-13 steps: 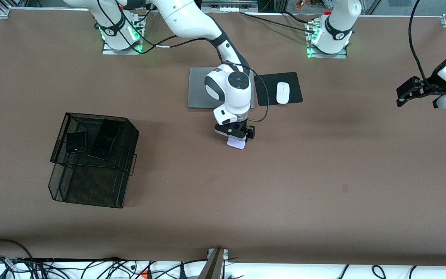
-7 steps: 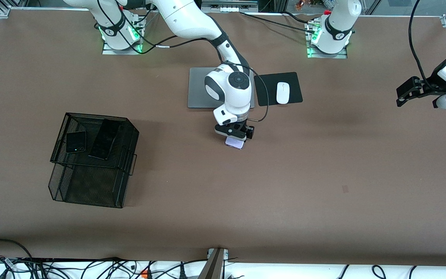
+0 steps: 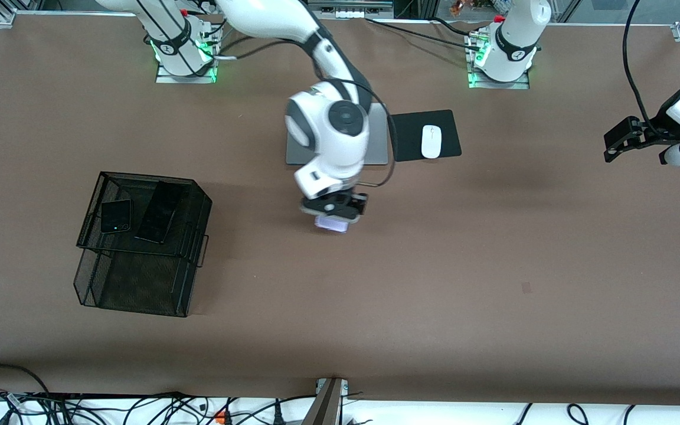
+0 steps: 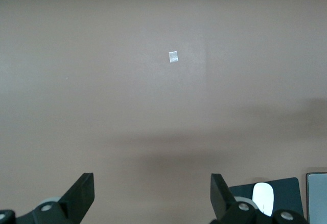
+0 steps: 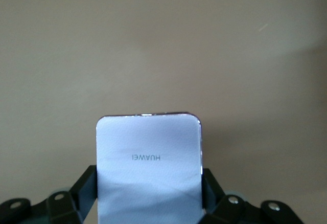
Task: Place phones with both arms
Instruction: 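Carry the white phone into the basket and release it with the right gripper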
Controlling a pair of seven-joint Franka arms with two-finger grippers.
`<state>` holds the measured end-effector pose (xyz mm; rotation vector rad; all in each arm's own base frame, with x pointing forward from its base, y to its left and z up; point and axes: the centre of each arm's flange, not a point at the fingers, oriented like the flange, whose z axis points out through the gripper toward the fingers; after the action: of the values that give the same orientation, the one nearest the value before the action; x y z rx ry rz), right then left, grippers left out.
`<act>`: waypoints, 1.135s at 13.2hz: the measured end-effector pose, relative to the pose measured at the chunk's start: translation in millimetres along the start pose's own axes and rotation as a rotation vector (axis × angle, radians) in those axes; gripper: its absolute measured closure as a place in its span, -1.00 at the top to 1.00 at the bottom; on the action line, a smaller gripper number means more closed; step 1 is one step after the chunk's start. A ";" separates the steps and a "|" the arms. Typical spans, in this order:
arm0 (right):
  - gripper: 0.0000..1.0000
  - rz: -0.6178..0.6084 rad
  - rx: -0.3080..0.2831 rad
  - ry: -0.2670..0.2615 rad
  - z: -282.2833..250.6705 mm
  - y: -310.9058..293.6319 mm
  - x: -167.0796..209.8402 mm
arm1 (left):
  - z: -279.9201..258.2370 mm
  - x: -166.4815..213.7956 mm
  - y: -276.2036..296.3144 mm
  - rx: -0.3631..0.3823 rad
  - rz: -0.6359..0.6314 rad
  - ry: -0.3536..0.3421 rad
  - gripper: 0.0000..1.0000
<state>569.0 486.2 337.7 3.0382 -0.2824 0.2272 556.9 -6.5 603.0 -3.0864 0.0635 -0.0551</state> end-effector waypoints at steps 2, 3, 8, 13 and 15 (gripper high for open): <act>0.69 -0.068 -0.016 -0.065 -32.5 83.8 71.9 | 0.0 0.0 0.6 0.000 0.001 0.000 1.00; 0.69 -0.105 -0.017 -0.088 -38.7 131.7 107.2 | -0.1 0.0 1.0 0.000 0.002 0.000 1.00; 0.69 -0.348 -0.006 -0.087 -18.5 343.8 226.0 | -0.1 0.1 1.9 0.000 0.003 0.000 1.00; 0.69 -0.404 0.093 -0.105 73.5 441.0 255.1 | -0.2 0.0 1.8 0.000 0.003 0.000 1.00; 0.69 -0.396 0.099 -0.144 115.0 441.9 249.3 | -0.2 0.1 1.9 0.000 0.003 0.000 1.00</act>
<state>743.8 -1.7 292.8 3.1255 0.3316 -0.0058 556.8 -8.4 603.0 -3.0863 0.0688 -0.0552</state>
